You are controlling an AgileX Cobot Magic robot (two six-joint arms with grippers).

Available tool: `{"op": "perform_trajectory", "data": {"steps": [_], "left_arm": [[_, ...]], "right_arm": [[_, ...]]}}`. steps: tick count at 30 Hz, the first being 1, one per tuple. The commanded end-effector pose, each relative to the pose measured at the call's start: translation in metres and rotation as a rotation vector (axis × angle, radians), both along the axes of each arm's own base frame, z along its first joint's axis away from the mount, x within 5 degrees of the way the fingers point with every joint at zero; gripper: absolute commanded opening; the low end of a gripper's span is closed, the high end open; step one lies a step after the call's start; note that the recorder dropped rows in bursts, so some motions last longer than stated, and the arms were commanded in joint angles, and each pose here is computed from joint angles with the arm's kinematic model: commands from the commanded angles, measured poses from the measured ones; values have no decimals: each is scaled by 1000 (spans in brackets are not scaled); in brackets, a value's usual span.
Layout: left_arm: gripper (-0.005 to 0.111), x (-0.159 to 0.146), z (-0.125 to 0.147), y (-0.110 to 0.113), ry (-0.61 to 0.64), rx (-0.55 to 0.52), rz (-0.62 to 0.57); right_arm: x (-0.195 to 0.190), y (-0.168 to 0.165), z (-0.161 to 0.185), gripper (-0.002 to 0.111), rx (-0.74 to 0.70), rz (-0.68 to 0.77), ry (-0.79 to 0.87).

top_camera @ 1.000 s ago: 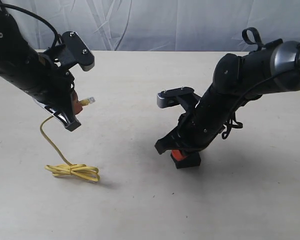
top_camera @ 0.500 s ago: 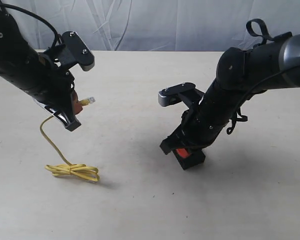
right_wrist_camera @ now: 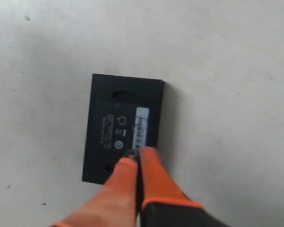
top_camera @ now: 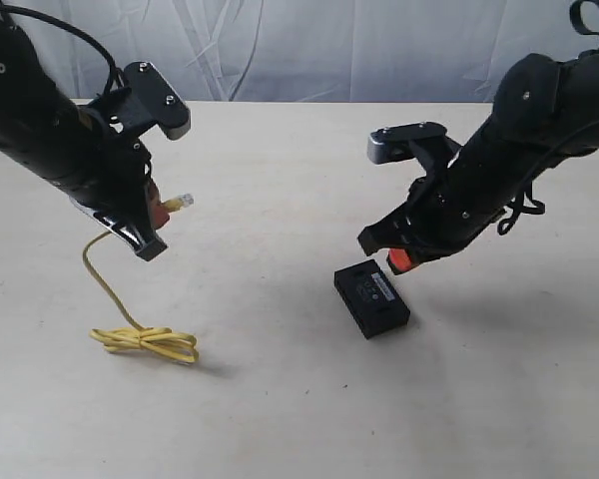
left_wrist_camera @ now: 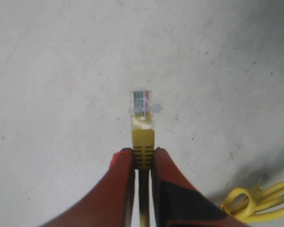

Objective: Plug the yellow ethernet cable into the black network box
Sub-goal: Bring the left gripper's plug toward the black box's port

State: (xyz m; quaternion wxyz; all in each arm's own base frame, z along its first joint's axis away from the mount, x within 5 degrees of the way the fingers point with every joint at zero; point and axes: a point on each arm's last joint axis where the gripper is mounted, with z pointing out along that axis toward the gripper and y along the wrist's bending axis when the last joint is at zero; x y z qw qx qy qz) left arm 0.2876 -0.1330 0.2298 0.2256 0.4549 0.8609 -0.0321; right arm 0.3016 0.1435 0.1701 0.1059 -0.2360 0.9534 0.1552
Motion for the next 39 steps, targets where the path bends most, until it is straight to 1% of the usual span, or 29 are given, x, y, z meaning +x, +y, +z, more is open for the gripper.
{"op": "perform_trajectory", "data": {"steps": [1,4,7,9,12,14,17,23,31,35,39], "left_arm": [[0,-4,-2,1,29,-33,28],[0,-7,-7,-1,44,-53,3],[0,-8,-9,-5,62,-81,-6],[0,-6,-19,-8,112,-93,8],[0,-2,-41,-15,190,-119,-5],[0,-2,-49,-19,216,-139,-17],[0,-4,-58,-29,230,-134,-55],[0,-12,-74,-58,206,-107,-135],[0,-19,-97,-88,152,-76,-201],[0,-19,-103,-102,133,-65,-240],[0,-15,-100,-113,62,-90,-234]], "right_arm": [[6,-9,-2,-1,0,-41,-10],[8,-9,-17,-1,-13,-46,24],[8,-9,-17,-1,-13,-46,24],[12,-15,-17,-1,0,-81,29],[20,-35,-16,-1,41,-187,42],[23,-42,-16,-1,60,-220,48],[25,-47,-15,-1,69,-239,45],[26,-45,-14,-1,99,-221,32],[27,-44,-13,-1,117,-245,23],[28,-44,-13,-1,118,-249,19],[28,-44,-13,-1,118,-249,17]]}}
